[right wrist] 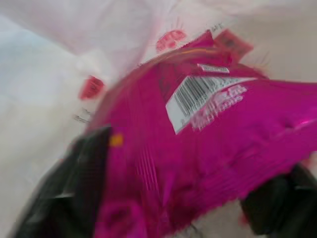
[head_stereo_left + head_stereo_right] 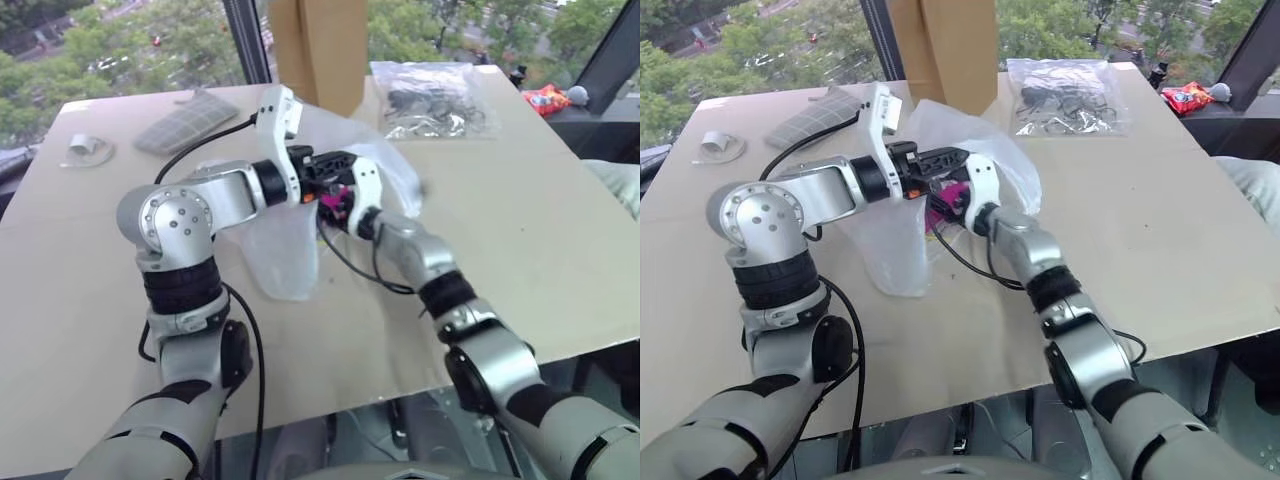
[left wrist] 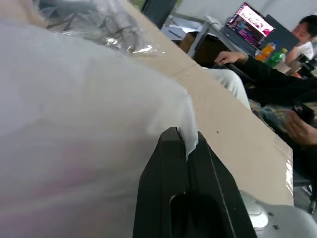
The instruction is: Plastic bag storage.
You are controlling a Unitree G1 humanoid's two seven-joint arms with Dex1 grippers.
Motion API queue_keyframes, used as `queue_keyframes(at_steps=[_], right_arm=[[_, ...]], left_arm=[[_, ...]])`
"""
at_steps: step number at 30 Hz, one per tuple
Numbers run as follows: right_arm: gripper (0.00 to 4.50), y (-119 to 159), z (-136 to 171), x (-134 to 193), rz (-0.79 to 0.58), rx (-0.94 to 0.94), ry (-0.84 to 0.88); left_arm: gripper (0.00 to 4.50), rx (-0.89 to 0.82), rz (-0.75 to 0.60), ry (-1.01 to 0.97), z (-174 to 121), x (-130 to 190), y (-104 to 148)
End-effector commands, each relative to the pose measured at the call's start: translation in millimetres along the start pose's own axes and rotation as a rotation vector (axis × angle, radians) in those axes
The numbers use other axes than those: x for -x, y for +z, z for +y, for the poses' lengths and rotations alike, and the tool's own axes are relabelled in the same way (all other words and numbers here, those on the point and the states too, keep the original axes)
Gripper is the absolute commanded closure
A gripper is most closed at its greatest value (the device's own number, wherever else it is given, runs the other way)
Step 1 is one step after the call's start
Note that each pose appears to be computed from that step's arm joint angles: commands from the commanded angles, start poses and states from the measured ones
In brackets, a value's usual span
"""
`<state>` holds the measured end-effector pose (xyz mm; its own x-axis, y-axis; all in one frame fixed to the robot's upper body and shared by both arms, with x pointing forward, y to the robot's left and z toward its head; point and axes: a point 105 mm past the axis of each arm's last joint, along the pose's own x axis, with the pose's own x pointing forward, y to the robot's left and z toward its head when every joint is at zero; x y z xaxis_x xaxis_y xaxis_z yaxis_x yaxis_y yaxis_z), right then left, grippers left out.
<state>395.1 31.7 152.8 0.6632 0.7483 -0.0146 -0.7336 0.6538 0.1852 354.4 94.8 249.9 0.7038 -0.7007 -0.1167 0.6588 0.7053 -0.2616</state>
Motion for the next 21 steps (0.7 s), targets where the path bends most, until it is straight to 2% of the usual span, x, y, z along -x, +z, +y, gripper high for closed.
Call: queue_keyframes(at_steps=[1,4,6,7,8,11,12,13,17,21], right_arm=[[1.03,43.9,17.4,35.6,-0.112,0.173,0.074],[1.03,52.8,14.2,64.3,-0.108,0.234,0.037],[0.49,52.9,18.6,79.7,-0.083,0.281,0.045],[0.14,53.5,20.6,84.7,-0.077,0.291,0.043],[0.00,54.1,21.8,88.0,-0.074,0.297,0.040],[0.00,51.5,22.7,104.4,-0.021,0.395,0.008],[0.00,51.8,22.2,110.6,-0.011,0.415,-0.006],[0.00,52.7,20.2,115.6,-0.004,0.428,-0.027],[0.00,55.6,3.6,127.9,0.028,0.501,-0.130],[0.00,57.1,-23.2,132.1,0.042,0.479,-0.259]], left_arm=[[4.50,-0.096,-0.129,0.039,9.9,7.4,7.7],[4.50,-0.165,-0.095,0.021,11.8,9.5,-7.4],[3.97,-0.180,-0.112,0.006,14.1,12.6,-10.1],[3.65,-0.190,-0.122,0.010,15.9,13.6,-10.1],[3.21,-0.198,-0.128,0.012,17.2,14.1,-10.1],[1.86,-0.219,-0.183,-0.042,8.6,17.7,-1.1],[1.59,-0.214,-0.200,-0.074,4.3,21.1,2.4],[0.99,-0.206,-0.212,-0.113,-0.2,25.8,5.1],[0.99,-0.180,-0.197,-0.268,-17.6,47.2,4.3],[0.99,-0.147,-0.149,-0.386,-32.7,67.6,-1.2]])
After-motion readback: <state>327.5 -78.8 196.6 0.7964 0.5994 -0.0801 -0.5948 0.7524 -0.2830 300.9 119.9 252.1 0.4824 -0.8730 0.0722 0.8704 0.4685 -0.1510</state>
